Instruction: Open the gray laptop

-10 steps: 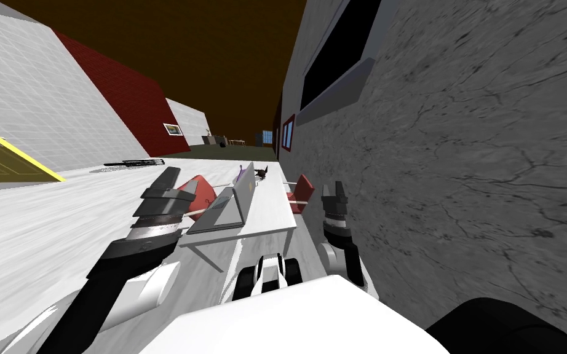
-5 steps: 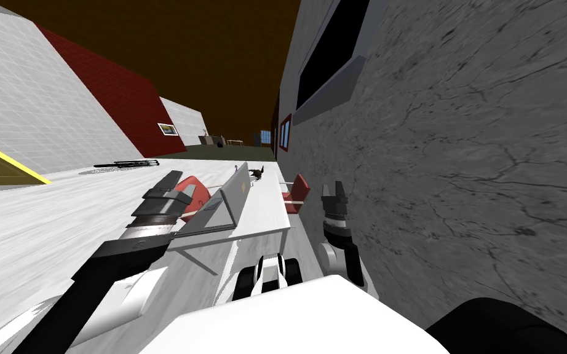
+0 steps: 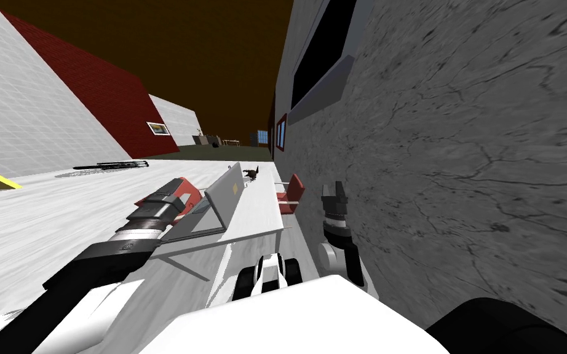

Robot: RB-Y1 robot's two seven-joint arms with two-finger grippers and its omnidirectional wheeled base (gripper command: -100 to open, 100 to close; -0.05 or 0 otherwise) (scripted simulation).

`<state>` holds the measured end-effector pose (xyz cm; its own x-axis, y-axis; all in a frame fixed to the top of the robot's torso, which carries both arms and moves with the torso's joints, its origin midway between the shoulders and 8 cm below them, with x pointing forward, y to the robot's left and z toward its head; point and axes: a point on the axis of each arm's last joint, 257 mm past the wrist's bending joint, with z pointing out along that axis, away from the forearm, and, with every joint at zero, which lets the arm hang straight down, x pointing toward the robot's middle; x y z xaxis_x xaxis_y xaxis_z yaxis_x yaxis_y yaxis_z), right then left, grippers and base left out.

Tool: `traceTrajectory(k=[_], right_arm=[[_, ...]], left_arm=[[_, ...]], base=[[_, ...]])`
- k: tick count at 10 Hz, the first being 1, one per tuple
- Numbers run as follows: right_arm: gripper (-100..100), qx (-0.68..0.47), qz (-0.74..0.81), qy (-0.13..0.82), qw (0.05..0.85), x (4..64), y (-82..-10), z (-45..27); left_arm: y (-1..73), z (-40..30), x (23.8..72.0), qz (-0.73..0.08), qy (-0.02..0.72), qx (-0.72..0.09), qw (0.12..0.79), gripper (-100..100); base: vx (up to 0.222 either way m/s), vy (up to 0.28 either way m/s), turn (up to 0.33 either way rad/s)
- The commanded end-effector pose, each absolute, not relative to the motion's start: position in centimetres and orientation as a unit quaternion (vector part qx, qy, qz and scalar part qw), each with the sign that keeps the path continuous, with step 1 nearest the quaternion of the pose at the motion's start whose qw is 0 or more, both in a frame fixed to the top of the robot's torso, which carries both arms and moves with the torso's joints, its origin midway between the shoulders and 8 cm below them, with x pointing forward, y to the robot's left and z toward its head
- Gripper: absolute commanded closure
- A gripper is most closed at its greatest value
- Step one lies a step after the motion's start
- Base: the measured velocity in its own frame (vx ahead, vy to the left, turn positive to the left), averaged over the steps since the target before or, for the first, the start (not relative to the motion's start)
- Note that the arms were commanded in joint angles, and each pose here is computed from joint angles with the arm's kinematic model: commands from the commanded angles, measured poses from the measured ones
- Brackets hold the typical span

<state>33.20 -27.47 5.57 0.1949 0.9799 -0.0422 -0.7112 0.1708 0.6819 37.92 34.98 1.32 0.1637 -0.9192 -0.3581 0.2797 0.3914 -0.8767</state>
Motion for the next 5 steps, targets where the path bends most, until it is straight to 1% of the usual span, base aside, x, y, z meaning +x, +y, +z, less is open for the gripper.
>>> traceTrajectory(k=[1,5], right_arm=[[0,0.271,0.584,0.248,0.724,33.2,-27.5,5.6],[0,0.271,0.584,0.248,0.724,33.2,-27.5,5.6]], left_arm=[[36.4,-0.7,38.1,-0.412,0.502,-0.358,0.671,-100],[39.3,-3.7,38.0,-0.359,0.553,-0.388,0.644,-100]], base=[[0.0,-0.062,-0.035],[0.023,-0.061,-0.071]])
